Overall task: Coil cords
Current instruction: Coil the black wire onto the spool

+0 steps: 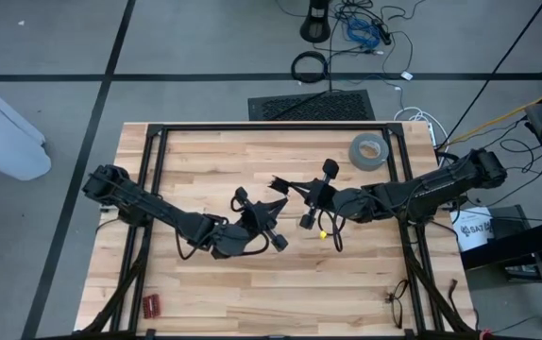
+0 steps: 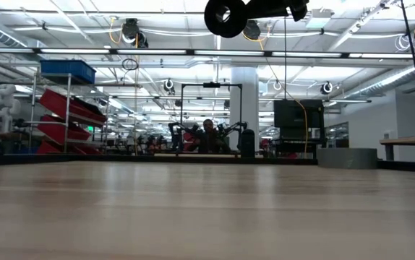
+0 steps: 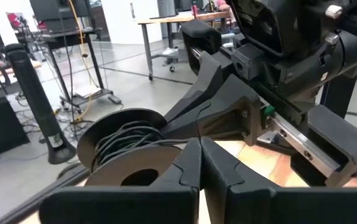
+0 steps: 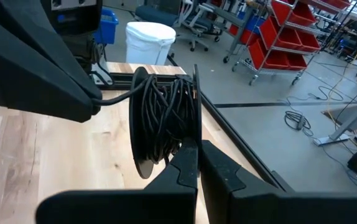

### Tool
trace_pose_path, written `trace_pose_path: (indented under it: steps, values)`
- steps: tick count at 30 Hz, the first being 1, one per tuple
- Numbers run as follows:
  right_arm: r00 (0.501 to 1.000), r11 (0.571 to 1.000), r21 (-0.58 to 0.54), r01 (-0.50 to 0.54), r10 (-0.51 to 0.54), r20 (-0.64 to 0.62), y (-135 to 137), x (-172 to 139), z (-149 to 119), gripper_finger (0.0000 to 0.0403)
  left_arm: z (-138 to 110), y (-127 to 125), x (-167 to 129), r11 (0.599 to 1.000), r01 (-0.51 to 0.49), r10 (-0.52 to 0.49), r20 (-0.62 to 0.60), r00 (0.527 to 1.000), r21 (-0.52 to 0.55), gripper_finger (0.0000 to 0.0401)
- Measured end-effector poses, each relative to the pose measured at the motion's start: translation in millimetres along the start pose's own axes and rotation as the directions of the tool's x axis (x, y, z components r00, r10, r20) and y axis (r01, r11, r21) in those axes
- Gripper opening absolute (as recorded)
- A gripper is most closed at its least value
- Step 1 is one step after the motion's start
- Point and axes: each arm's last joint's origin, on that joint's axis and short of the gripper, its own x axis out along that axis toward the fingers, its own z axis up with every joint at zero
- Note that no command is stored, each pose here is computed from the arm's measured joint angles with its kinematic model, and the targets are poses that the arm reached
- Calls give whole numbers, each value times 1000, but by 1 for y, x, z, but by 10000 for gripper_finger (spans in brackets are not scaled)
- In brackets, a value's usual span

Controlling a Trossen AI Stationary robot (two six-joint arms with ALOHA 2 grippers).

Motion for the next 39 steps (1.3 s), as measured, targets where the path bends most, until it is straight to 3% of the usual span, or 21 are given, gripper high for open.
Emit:
trace_pose_path:
  steps: [10,20,39]
  values:
    - [1000,1000,14,23,-23,16,0,-1,2,0,-1,0,0,993,2,-2,-4,1000,-122,7]
    - [999,999,4,36,-36,32,1,-2,4,0,-1,3,8,966,60,-66,-17,998,-250,7]
    - [998,999,13,40,-40,44,1,-3,5,0,-2,5,10,970,20,-25,-20,999,-244,7]
